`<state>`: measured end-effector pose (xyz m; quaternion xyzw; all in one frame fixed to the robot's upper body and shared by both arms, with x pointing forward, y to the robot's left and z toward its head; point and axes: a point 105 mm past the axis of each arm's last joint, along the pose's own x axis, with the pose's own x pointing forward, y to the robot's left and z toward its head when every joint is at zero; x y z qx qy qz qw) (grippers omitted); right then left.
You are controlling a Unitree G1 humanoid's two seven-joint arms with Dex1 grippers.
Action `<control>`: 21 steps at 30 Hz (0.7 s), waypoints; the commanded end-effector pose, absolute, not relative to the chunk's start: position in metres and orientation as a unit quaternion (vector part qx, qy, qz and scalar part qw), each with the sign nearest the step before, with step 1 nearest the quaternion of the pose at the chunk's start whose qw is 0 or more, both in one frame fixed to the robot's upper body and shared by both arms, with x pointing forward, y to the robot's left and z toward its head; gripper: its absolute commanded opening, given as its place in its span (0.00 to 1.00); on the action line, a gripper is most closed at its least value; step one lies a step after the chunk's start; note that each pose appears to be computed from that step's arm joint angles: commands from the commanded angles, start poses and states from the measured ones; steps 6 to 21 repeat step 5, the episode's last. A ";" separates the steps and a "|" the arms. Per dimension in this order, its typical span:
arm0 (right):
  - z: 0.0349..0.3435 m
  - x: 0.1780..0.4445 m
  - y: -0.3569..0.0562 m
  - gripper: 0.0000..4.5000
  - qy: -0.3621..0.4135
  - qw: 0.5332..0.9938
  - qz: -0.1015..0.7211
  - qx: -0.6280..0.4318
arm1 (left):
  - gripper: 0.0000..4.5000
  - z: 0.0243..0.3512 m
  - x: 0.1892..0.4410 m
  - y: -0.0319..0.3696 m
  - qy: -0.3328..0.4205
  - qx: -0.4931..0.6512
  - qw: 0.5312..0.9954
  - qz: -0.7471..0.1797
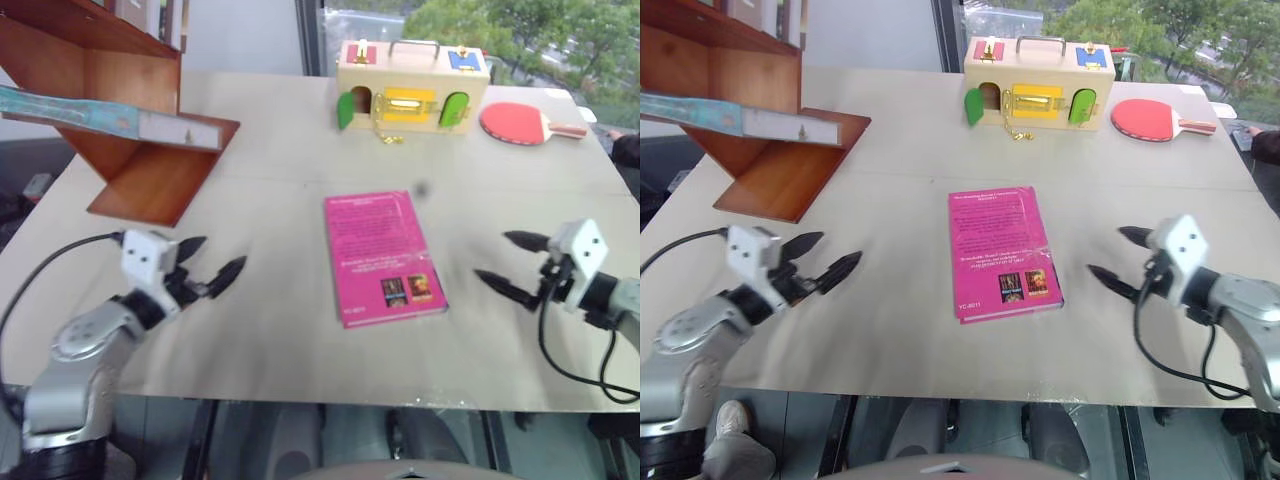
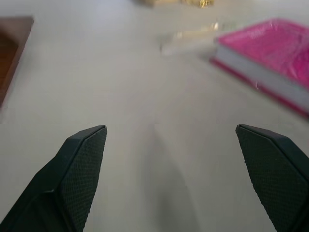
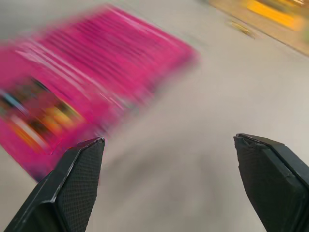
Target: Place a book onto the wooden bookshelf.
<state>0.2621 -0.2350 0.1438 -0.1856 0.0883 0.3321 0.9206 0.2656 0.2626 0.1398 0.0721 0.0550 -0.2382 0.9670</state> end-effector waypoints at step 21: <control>0.155 0.249 -0.236 1.00 0.078 0.912 0.344 -0.211 | 0.99 0.147 0.258 0.256 0.058 0.086 0.952 -0.289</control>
